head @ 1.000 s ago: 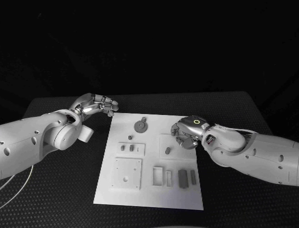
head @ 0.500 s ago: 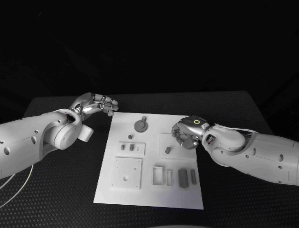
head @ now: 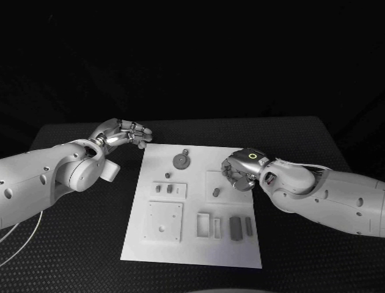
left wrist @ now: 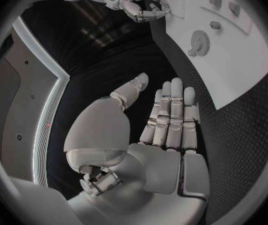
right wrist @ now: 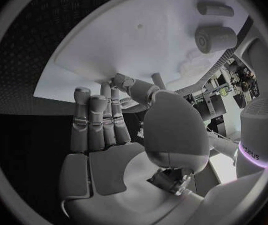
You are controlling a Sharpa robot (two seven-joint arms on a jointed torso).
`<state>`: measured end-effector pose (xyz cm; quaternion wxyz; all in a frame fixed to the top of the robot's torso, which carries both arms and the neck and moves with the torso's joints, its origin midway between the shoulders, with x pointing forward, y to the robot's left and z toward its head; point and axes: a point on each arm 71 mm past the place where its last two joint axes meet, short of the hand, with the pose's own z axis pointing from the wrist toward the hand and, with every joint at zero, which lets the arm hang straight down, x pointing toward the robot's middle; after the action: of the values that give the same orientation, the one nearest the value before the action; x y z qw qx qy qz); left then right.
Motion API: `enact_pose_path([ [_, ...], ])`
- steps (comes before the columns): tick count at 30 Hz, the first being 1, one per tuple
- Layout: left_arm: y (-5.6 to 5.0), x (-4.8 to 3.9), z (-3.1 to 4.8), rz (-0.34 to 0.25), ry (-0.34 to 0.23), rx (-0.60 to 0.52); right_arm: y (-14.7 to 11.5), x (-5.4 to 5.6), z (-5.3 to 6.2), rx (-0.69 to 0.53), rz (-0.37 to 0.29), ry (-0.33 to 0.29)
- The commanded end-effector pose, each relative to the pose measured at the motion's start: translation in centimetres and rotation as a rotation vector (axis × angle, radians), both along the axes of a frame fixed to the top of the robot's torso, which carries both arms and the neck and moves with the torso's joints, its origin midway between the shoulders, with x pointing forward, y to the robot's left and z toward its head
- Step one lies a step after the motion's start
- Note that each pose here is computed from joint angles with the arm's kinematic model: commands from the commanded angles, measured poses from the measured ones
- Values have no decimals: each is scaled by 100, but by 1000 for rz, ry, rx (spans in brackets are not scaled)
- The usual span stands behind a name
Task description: Assemble the parts on the task board
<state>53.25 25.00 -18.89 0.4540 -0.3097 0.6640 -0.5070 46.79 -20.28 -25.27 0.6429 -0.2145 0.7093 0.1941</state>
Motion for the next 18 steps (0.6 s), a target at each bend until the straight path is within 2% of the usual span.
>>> enact_pose_path([
  [1, -25, -7, 8, -15, 1, -12, 17, -10, -31, -26, 9, -2],
  [18, -24, -3, 7, -14, 1, -12, 40, -2, -57, -56, 5, -37],
])
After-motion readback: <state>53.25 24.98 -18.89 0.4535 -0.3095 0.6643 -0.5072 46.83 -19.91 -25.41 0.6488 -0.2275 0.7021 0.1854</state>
